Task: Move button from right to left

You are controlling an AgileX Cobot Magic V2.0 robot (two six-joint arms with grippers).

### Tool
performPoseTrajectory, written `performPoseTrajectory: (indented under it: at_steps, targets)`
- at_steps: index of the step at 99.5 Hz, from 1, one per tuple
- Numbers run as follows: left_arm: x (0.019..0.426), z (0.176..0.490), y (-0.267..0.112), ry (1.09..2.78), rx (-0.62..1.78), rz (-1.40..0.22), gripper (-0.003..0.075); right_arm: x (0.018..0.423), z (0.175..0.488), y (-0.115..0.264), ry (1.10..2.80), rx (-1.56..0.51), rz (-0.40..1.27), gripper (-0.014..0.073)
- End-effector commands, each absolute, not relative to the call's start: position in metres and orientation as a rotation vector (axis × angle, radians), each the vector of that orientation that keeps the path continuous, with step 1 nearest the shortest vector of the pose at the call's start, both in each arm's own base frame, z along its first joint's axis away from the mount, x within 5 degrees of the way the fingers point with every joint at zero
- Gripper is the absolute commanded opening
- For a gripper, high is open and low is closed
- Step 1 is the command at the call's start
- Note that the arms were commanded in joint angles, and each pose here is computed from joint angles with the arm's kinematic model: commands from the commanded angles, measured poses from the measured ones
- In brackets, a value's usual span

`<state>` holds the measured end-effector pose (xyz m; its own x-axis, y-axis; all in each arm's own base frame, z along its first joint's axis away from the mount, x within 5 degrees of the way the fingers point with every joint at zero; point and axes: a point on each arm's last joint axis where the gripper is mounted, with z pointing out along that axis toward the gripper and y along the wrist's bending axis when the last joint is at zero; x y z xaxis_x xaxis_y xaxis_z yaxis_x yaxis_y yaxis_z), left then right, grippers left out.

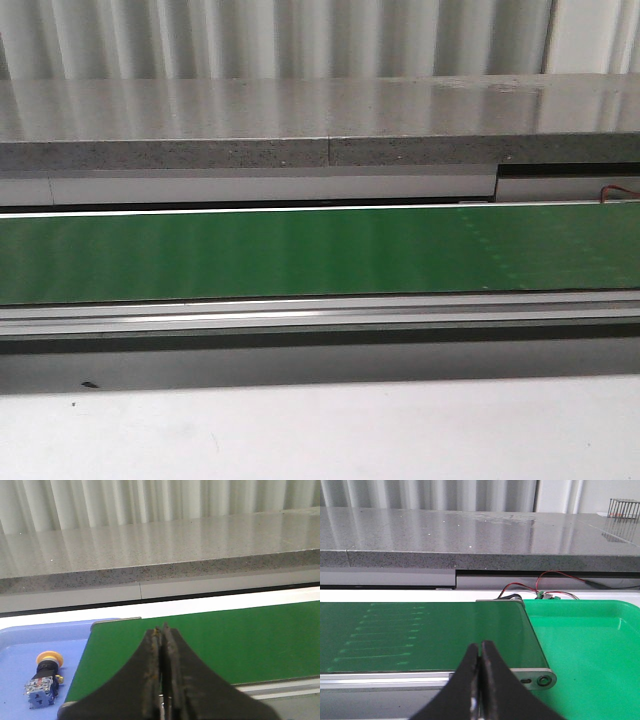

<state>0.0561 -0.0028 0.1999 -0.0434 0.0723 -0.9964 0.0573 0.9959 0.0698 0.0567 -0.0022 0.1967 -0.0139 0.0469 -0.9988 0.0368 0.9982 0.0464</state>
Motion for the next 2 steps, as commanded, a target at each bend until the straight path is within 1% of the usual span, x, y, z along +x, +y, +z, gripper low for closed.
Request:
performPoseTrajectory:
  at_steps: [1,2]
  targets:
    - [0.0554,0.1961,-0.003,1.542,0.088,0.002,-0.002,0.0539,0.2108,-0.0022,1.477,0.056,-0.003,-0.0068]
    - [0.0554,0.1961,-0.003,1.542,0.088,0.002,-0.002,0.0539,0.2108,-0.0022,1.477,0.056,-0.003,-0.0068]
